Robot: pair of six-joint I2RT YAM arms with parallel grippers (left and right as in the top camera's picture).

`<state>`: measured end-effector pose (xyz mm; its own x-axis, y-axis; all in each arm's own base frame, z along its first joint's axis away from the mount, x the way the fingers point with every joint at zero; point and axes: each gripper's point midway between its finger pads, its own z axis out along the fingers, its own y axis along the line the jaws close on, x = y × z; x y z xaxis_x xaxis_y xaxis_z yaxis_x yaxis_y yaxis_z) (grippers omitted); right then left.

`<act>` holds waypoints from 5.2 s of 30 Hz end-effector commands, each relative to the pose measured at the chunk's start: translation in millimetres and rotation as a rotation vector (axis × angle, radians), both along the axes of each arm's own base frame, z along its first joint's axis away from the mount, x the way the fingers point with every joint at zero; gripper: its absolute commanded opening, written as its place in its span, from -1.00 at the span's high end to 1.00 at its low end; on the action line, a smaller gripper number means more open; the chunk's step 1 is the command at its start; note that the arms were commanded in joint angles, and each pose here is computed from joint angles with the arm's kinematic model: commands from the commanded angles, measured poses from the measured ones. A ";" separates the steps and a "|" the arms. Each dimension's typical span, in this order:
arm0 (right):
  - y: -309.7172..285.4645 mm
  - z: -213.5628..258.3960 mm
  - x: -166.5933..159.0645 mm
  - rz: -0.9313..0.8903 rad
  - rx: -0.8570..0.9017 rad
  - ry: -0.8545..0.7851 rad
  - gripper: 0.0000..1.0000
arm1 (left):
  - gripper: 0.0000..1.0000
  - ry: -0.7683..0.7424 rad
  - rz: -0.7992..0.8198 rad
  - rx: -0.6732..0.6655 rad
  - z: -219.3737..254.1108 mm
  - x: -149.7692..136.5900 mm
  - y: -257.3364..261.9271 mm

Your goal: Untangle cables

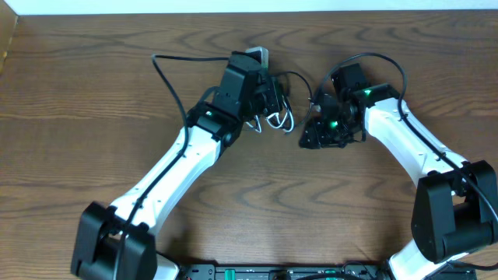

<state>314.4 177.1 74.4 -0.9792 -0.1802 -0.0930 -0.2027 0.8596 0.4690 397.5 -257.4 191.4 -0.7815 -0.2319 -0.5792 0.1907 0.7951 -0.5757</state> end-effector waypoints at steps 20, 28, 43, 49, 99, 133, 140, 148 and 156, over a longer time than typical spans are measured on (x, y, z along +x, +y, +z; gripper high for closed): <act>-58.8 -18.4 26.4 -0.229 -0.327 -0.064 0.98 | 0.85 -0.120 0.060 0.031 98.7 -58.5 92.7; -45.7 -15.8 6.8 -0.133 -0.216 0.015 0.98 | 0.84 0.149 0.099 0.126 37.8 -76.1 117.8; -33.0 -14.8 -2.2 -0.101 -0.194 0.037 0.98 | 0.44 0.557 -0.304 0.171 -84.7 -131.2 0.8; -33.3 -14.9 -3.1 -0.100 -0.196 0.041 0.98 | 0.22 0.518 -0.423 0.203 -102.2 -144.6 -33.9; -161.2 -22.2 -11.5 -0.384 -0.566 0.141 0.98 | 0.53 0.694 -0.242 0.590 -207.7 -147.0 19.9; -185.4 -15.9 -15.5 -0.471 -0.229 0.236 0.87 | -0.25 0.507 -0.101 0.214 -89.3 -85.2 51.6; -161.8 -15.0 -23.3 -0.395 -0.240 0.260 0.85 | -0.26 0.408 -0.156 0.195 -88.2 -77.6 12.3; -136.0 -14.0 -33.1 -0.304 -0.255 0.279 0.83 | -0.26 0.509 -0.082 0.185 -133.5 -71.6 -4.1; -133.1 -13.8 -34.5 -0.308 -0.258 0.287 0.83 | -0.25 0.548 0.054 0.065 -155.2 -50.1 -26.5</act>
